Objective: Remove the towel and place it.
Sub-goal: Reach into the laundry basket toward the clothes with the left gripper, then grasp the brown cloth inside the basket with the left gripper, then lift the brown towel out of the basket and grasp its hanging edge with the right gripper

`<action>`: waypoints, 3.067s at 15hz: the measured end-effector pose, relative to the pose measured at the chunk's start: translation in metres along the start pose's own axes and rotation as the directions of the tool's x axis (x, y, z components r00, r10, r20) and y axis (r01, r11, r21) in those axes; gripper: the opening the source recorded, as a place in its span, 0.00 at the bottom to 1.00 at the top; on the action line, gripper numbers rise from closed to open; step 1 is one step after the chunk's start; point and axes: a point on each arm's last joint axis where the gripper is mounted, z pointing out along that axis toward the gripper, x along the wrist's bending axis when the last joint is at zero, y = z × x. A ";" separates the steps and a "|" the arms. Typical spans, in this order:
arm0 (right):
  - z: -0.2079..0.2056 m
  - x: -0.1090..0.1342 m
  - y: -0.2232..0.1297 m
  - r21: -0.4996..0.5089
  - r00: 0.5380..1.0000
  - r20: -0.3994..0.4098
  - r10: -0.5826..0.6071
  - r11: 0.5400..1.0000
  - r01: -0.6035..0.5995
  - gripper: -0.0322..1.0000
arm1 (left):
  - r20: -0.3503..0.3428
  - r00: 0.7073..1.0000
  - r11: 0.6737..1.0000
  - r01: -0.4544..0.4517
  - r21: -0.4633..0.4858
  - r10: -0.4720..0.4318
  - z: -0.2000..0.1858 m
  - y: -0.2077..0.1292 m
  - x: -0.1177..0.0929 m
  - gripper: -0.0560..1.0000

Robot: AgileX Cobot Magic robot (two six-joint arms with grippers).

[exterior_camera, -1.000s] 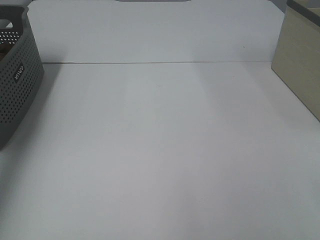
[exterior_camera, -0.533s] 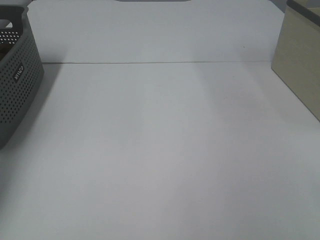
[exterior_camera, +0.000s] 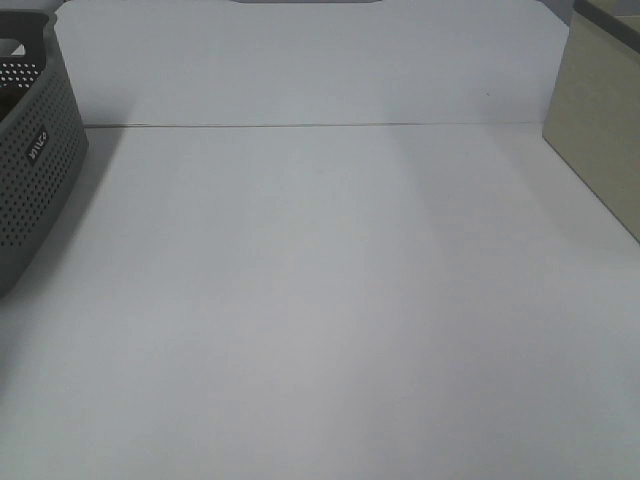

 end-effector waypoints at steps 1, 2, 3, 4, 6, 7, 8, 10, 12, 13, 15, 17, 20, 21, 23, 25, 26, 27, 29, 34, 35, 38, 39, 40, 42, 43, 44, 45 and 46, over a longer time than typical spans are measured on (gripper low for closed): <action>0.000 0.000 0.000 0.000 1.000 0.000 0.000 1.000 0.000 0.93 | -0.001 1.000 1.000 0.004 0.001 -0.004 0.000 -0.002 0.001 0.86; 0.000 0.000 0.000 0.000 1.000 0.000 0.000 1.000 0.000 0.93 | 0.001 1.000 1.000 0.005 -0.002 -0.005 0.000 -0.001 0.001 0.72; 0.000 0.000 0.000 0.000 1.000 0.000 0.000 1.000 0.000 0.93 | 0.003 1.000 1.000 0.008 -0.005 -0.008 0.000 -0.001 0.001 0.56; 0.000 0.000 0.000 0.000 1.000 0.000 0.000 1.000 0.000 0.93 | 0.003 1.000 1.000 0.019 -0.005 -0.019 0.000 -0.001 0.001 0.39; 0.000 0.000 0.000 0.000 1.000 0.000 0.000 1.000 0.000 0.93 | 0.002 0.999 0.999 0.037 -0.004 -0.037 0.000 -0.001 0.001 0.26; 0.000 0.000 0.000 0.000 1.000 0.000 0.000 1.000 0.000 0.93 | 0.002 0.999 0.999 0.044 -0.004 -0.044 0.000 -0.001 0.001 0.25; 0.000 0.000 0.000 0.000 1.000 0.000 0.000 1.000 0.000 0.93 | 0.002 0.998 0.998 0.055 -0.004 -0.055 0.000 -0.001 0.001 0.24; 0.000 0.000 0.000 0.000 1.000 0.000 0.000 1.000 0.000 0.93 | 0.002 0.998 0.998 0.062 -0.004 -0.062 0.000 -0.001 0.001 0.22; 0.000 0.000 0.000 0.000 1.000 0.000 0.000 1.000 0.000 0.93 | 0.002 0.998 0.998 0.062 -0.003 -0.062 0.000 -0.001 0.001 0.09; 0.000 0.000 0.000 0.000 1.000 0.000 0.000 1.000 0.000 0.93 | -0.001 0.998 0.998 0.061 -0.004 -0.061 -0.001 -0.002 0.001 0.05; 0.000 0.000 0.000 0.000 1.000 0.000 0.000 1.000 0.000 0.93 | -0.029 0.997 0.997 0.070 -0.019 -0.071 -0.017 -0.004 0.002 0.05; 0.000 0.000 0.000 0.000 1.000 0.000 0.000 1.000 0.000 0.93 | -0.079 0.989 0.991 0.119 -0.058 -0.124 -0.048 -0.007 0.002 0.05; 0.000 0.000 0.000 0.000 1.000 0.000 0.000 1.000 0.000 0.93 | -0.152 0.972 0.974 0.153 -0.166 -0.179 -0.110 -0.004 -0.008 0.05; 0.000 0.000 0.000 0.000 1.000 0.000 0.000 1.000 0.000 0.93 | -0.173 0.967 0.966 0.149 -0.212 -0.187 -0.132 -0.002 -0.015 0.05; 0.000 0.000 0.000 0.000 1.000 0.000 0.000 1.000 0.000 0.93 | -0.209 0.960 0.950 0.121 -0.289 -0.186 -0.171 0.006 -0.031 0.05; 0.000 0.000 0.000 0.000 1.000 0.000 0.000 1.000 0.000 0.93 | -0.249 0.953 0.932 0.078 -0.355 -0.174 -0.208 0.011 -0.050 0.05; 0.000 0.000 0.000 0.000 1.000 0.000 0.000 1.000 0.000 0.93 | -0.274 0.948 0.922 0.048 -0.384 -0.164 -0.226 0.013 -0.061 0.05; 0.000 0.000 0.000 0.000 1.000 0.000 0.000 1.000 0.000 0.93 | -0.292 0.944 0.910 0.019 -0.415 -0.153 -0.243 0.015 -0.072 0.05; 0.000 0.000 0.000 0.000 1.000 0.000 0.000 1.000 0.000 0.93 | -0.323 0.936 0.891 -0.025 -0.454 -0.139 -0.268 0.015 -0.088 0.05; 0.002 0.010 0.021 -0.117 0.990 -0.102 -0.100 0.989 0.088 0.93 | -0.453 0.890 0.747 -0.267 -0.608 -0.050 -0.360 0.013 -0.172 0.05; 0.008 0.015 0.033 -0.162 0.979 -0.159 -0.124 0.982 0.098 0.93 | -0.478 0.878 0.702 -0.317 -0.638 -0.037 -0.373 0.015 -0.186 0.05; 0.034 0.029 0.059 -0.197 0.933 -0.310 -0.182 0.973 0.124 0.93 | -0.535 0.845 0.574 -0.438 -0.691 0.001 -0.398 0.025 -0.218 0.05; 0.049 0.034 0.067 -0.185 0.903 -0.376 -0.207 0.972 0.146 0.93 | -0.563 0.826 0.527 -0.496 -0.690 0.041 -0.404 0.031 -0.232 0.05; 0.062 0.040 0.074 -0.191 0.867 -0.438 -0.236 0.967 0.167 0.93 | -0.587 0.805 0.489 -0.547 -0.679 0.085 -0.408 0.035 -0.244 0.05; 0.097 0.052 0.088 -0.243 0.757 -0.584 -0.294 0.953 0.182 0.92 | -0.674 0.706 0.390 -0.696 -0.603 0.218 -0.412 0.050 -0.272 0.05; 0.114 0.056 0.091 -0.250 0.713 -0.635 -0.298 0.952 0.175 0.91 | -0.701 0.664 0.352 -0.741 -0.572 0.258 -0.412 0.056 -0.282 0.05; 0.128 0.059 0.093 -0.272 0.673 -0.674 -0.306 0.949 0.159 0.91 | -0.718 0.635 0.314 -0.769 -0.557 0.284 -0.413 0.063 -0.292 0.05; 0.144 0.062 0.093 -0.271 0.632 -0.718 -0.291 0.954 0.131 0.91 | -0.730 0.619 0.284 -0.784 -0.552 0.292 -0.414 0.069 -0.299 0.05; 0.157 0.065 0.092 -0.291 0.583 -0.753 -0.306 0.949 0.122 0.90 | -0.743 0.600 0.257 -0.799 -0.543 0.297 -0.414 0.074 -0.305 0.05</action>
